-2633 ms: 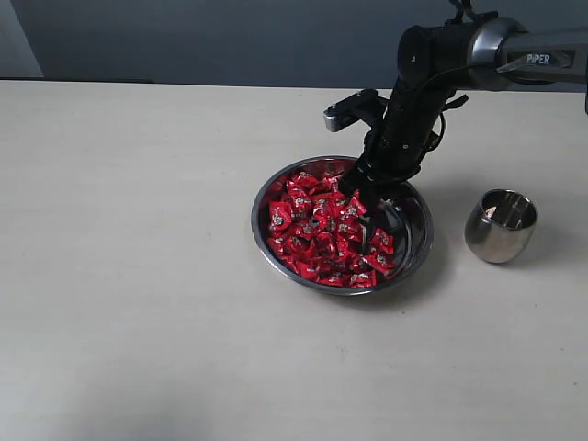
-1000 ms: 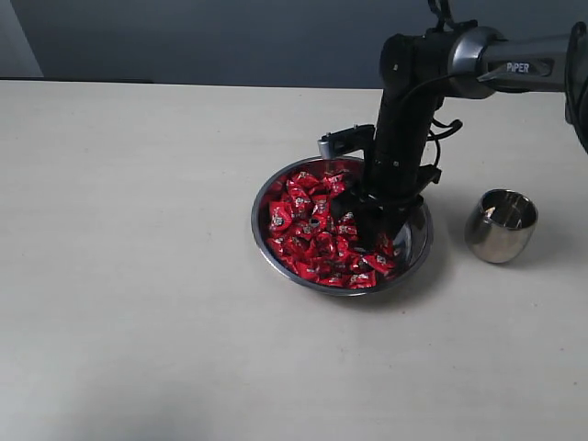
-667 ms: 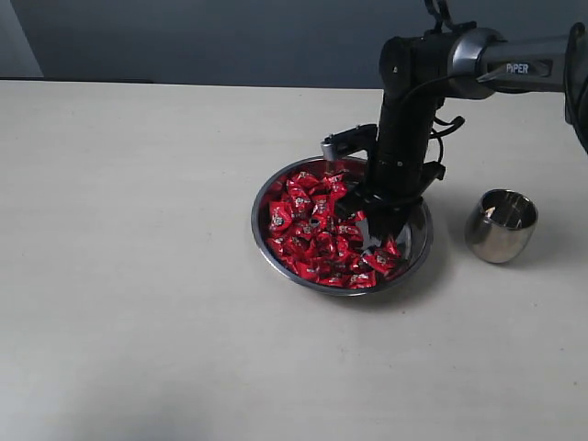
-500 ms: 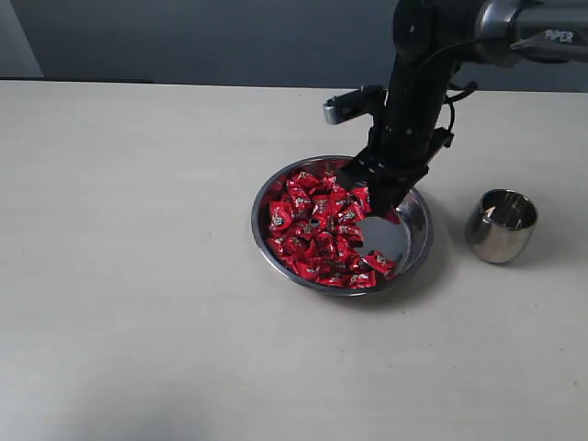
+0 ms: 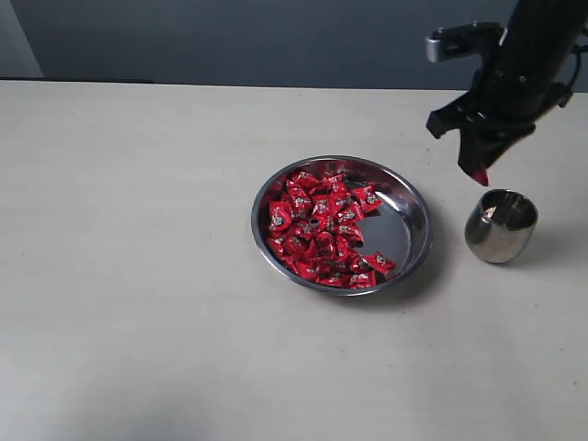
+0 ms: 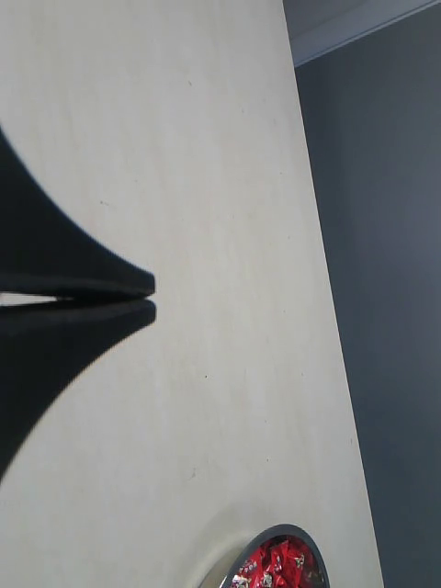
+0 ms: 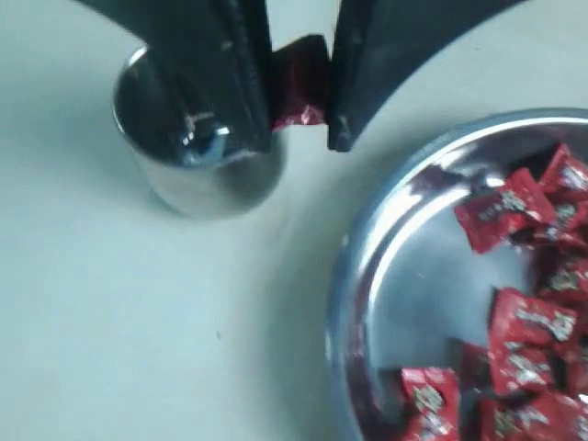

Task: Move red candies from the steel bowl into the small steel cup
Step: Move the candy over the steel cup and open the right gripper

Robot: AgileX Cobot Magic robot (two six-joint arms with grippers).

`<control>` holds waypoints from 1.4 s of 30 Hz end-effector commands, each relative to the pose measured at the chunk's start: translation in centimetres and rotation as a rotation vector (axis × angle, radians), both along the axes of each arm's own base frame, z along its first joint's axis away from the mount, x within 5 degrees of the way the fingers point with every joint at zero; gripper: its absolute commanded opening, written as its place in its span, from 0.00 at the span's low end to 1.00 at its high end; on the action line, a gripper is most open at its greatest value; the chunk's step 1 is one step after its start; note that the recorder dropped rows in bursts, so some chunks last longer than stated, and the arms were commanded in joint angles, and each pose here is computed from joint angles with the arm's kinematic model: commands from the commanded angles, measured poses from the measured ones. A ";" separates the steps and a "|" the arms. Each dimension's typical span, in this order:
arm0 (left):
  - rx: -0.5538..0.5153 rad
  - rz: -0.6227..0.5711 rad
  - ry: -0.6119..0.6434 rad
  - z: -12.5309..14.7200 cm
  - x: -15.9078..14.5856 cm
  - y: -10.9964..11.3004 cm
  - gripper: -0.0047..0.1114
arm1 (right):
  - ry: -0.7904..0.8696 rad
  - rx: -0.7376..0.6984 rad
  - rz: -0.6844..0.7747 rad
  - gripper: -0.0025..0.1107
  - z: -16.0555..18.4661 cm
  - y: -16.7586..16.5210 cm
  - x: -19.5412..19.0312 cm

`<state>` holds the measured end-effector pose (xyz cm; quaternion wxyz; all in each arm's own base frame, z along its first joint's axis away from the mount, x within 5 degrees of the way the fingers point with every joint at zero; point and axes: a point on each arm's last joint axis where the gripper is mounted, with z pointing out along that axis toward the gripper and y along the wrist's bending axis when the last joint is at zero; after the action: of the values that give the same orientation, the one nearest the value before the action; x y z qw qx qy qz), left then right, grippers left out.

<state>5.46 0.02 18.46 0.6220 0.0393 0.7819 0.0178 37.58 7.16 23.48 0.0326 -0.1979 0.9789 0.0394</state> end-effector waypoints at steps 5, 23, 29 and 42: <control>-0.004 -0.010 -0.011 0.1 0.0 -0.1 0.04 | 0.088 -0.010 -0.080 0.02 -1.7 -3.1 -1.6; -0.004 -0.010 -0.011 0.1 0.0 -0.1 0.04 | 0.039 -0.078 -0.083 0.03 -3.2 -3.7 -0.4; -0.004 -0.010 -0.011 0.1 0.0 -0.1 0.04 | 0.042 -0.087 -0.080 0.03 -3.2 -3.7 -0.5; -0.004 -0.010 -0.011 0.1 0.0 -0.1 0.04 | 0.056 -0.114 -0.069 0.33 -3.2 -4.0 -0.6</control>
<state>5.46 0.02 18.46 0.6220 0.0393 0.7819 0.0178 37.06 3.57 20.19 -0.0015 -0.1647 0.9863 -0.0065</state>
